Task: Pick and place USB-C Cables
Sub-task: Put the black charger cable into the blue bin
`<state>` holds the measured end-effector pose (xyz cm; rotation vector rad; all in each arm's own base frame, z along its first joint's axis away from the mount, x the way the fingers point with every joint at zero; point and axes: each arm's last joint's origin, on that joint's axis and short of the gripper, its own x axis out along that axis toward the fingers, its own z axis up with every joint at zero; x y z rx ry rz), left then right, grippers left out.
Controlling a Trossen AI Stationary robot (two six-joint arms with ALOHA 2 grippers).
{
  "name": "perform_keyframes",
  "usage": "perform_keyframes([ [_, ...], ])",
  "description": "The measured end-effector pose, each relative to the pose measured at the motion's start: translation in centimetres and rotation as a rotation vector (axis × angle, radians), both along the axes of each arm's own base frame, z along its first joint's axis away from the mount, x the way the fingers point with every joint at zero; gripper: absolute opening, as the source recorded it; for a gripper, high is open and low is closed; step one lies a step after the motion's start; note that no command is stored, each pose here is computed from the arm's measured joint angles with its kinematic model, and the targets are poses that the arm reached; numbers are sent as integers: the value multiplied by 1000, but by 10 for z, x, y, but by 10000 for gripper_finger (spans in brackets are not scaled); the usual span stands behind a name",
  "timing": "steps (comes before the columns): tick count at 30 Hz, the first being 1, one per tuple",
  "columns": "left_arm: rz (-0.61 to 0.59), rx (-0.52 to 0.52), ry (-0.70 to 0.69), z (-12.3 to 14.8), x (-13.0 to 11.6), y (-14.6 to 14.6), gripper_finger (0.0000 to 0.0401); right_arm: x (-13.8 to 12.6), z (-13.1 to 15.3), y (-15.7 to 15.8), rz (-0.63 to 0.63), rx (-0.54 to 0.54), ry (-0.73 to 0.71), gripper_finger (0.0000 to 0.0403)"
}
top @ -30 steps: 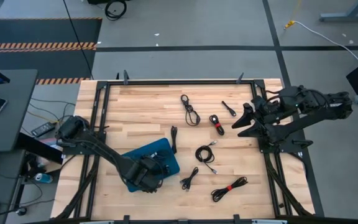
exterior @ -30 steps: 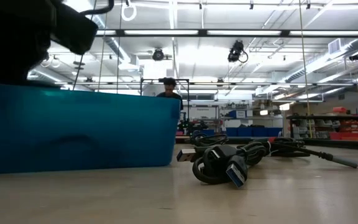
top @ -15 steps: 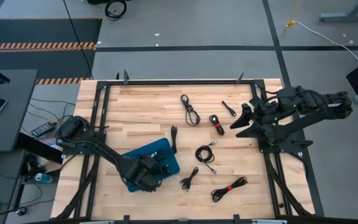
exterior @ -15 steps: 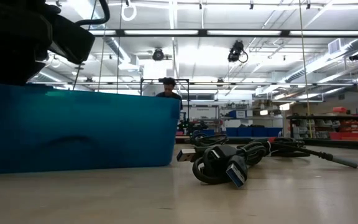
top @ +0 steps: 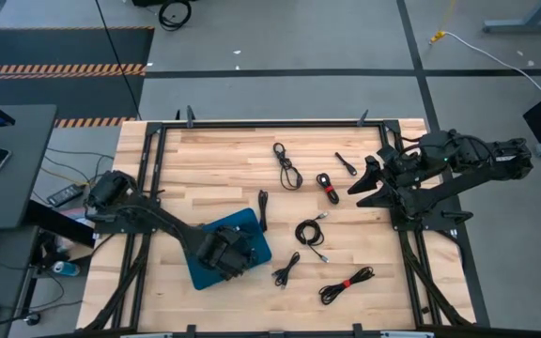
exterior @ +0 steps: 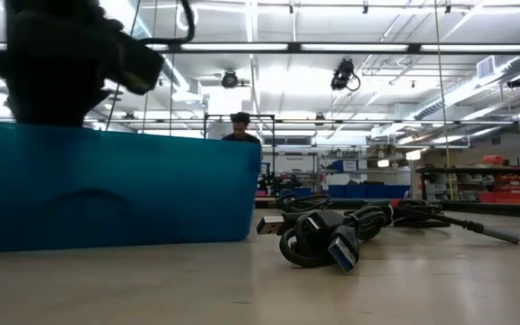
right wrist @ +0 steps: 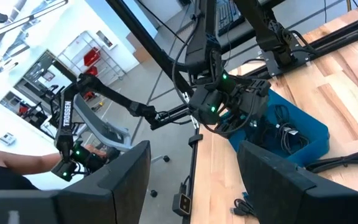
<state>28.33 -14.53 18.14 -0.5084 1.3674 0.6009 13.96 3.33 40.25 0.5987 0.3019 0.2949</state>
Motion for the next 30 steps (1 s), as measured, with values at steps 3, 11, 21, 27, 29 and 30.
perform_keyframes([
  [3,-1,-18,-39,14,4,5,215,0,0,0,0,0,1,246],
  [11,-1,-12,-40,59,3,15,219,0,0,0,1,0,1,246],
  [21,-50,244,-231,115,20,28,216,0,0,0,3,-8,-1,246],
  [27,-7,394,-336,143,36,59,216,0,0,0,2,-7,0,246],
  [29,14,406,-355,148,42,72,215,0,0,0,1,-5,1,246],
  [30,17,413,-356,148,45,79,215,0,0,0,1,-5,1,246],
])
